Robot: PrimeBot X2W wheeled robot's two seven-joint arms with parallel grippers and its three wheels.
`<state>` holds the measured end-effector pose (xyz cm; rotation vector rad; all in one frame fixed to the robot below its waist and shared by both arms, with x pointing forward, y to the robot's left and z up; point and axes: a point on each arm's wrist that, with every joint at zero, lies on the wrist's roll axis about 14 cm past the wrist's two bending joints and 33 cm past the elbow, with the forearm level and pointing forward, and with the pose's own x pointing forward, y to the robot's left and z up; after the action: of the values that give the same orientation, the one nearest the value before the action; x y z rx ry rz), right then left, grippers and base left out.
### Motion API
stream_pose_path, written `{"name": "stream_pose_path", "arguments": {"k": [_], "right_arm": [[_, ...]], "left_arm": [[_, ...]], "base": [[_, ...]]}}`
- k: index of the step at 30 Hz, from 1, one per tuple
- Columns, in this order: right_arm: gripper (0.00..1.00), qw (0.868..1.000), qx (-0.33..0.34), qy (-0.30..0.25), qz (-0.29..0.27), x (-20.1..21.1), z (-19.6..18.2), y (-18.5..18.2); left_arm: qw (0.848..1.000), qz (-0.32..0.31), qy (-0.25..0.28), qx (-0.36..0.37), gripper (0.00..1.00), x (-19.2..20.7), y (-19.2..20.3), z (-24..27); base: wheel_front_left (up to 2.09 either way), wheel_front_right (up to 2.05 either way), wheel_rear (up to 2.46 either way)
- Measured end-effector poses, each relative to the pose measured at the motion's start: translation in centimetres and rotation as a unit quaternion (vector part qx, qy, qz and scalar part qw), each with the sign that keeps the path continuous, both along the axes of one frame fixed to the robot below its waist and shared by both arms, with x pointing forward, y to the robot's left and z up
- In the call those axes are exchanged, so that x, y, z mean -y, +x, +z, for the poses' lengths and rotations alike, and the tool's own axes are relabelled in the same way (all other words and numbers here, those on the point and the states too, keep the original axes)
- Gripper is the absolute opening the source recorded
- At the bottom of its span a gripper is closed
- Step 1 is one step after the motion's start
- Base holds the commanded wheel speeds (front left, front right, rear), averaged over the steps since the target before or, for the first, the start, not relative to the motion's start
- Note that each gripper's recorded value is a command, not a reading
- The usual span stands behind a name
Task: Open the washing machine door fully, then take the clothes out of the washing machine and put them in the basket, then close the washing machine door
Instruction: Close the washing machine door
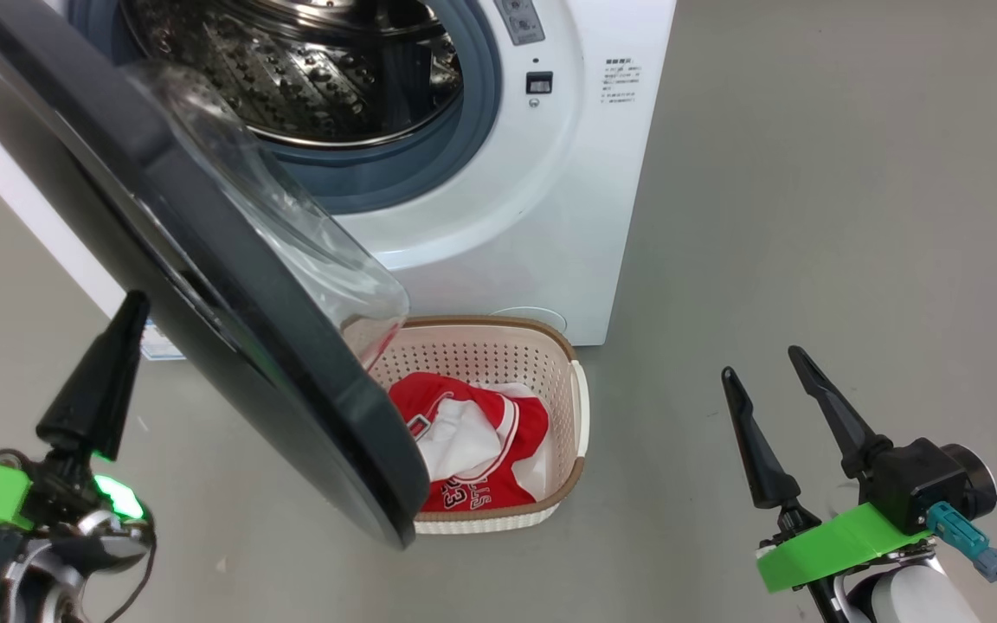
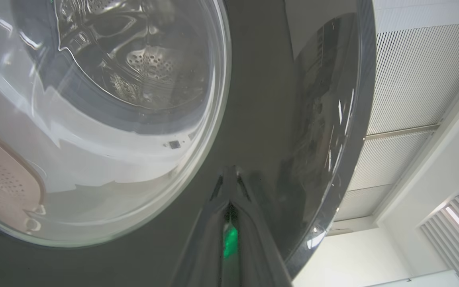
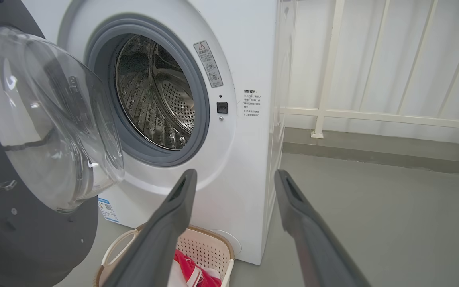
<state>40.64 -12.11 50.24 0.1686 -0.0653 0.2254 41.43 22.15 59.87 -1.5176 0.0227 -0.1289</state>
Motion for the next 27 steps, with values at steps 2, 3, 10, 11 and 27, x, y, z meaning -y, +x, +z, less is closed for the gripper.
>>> {"name": "stream_pose_path", "arguments": {"k": [2,3,10,11,27], "right_arm": [[1.0,1.0,-0.001,0.0,-0.001,0.1,-0.1,0.0],[1.0,1.0,-0.001,0.0,-0.001,0.1,-0.1,0.0],[1.0,1.0,-0.006,-0.001,-0.005,0.4,-0.4,0.2],[1.0,1.0,-0.007,-0.001,-0.005,0.4,-0.5,0.1],[1.0,0.999,-0.013,-0.005,-0.033,2.4,-0.9,0.1]], "left_arm": [[1.0,-0.024,-0.018,0.007,0.0,0.7,0.1,0.7],[0.999,-0.036,-0.03,0.011,0.0,1.1,0.2,1.2],[0.996,-0.083,-0.04,0.015,0.0,3.0,0.5,2.2],[0.996,-0.085,-0.039,0.015,0.0,3.1,0.6,2.2],[0.993,-0.115,-0.033,0.015,0.0,6.6,3.1,1.6]], "base": [[0.0,0.0,0.0],[0.0,0.0,0.0],[0.0,0.0,0.0],[0.0,0.0,0.0],[0.0,0.0,0.0]]}}
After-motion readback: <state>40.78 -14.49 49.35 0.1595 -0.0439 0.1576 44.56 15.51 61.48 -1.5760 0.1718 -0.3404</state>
